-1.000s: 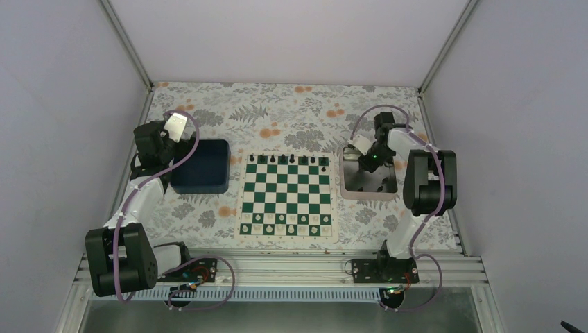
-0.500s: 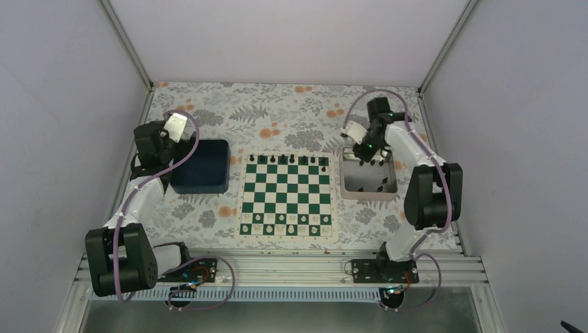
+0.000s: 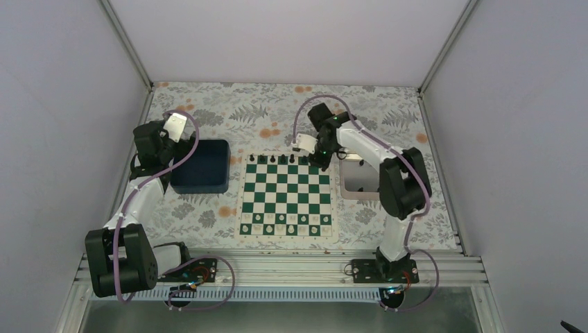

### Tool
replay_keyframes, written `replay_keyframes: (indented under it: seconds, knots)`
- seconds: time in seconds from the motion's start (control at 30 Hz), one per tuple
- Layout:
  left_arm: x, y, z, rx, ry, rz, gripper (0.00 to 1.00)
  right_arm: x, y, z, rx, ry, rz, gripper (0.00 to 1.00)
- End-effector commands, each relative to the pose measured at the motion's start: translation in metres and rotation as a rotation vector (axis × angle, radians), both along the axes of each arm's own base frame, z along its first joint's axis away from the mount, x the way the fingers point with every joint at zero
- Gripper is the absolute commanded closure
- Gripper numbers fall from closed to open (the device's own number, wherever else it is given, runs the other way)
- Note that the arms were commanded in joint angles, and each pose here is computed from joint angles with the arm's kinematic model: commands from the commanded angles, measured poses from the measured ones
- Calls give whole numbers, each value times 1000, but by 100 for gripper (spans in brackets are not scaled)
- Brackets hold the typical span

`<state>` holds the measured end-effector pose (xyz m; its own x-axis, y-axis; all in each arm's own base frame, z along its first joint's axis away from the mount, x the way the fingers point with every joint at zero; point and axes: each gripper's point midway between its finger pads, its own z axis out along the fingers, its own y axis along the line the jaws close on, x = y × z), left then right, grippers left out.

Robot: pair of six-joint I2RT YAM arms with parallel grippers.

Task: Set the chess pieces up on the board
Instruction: Place the chess piece on the chessboard.

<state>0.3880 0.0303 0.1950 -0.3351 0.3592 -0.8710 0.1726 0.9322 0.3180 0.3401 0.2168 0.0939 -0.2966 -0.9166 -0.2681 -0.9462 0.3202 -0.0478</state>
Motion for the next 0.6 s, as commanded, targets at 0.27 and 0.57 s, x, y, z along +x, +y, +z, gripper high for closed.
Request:
replay_keyframes:
  seconds: [0.27, 0.57]
  knots:
    - [0, -1, 8, -8, -26, -11, 0, 4, 7, -51, -12, 60, -12, 92]
    - [0, -1, 8, -9, -24, -11, 0, 8, 6, -59, -26, 56, -15, 91]
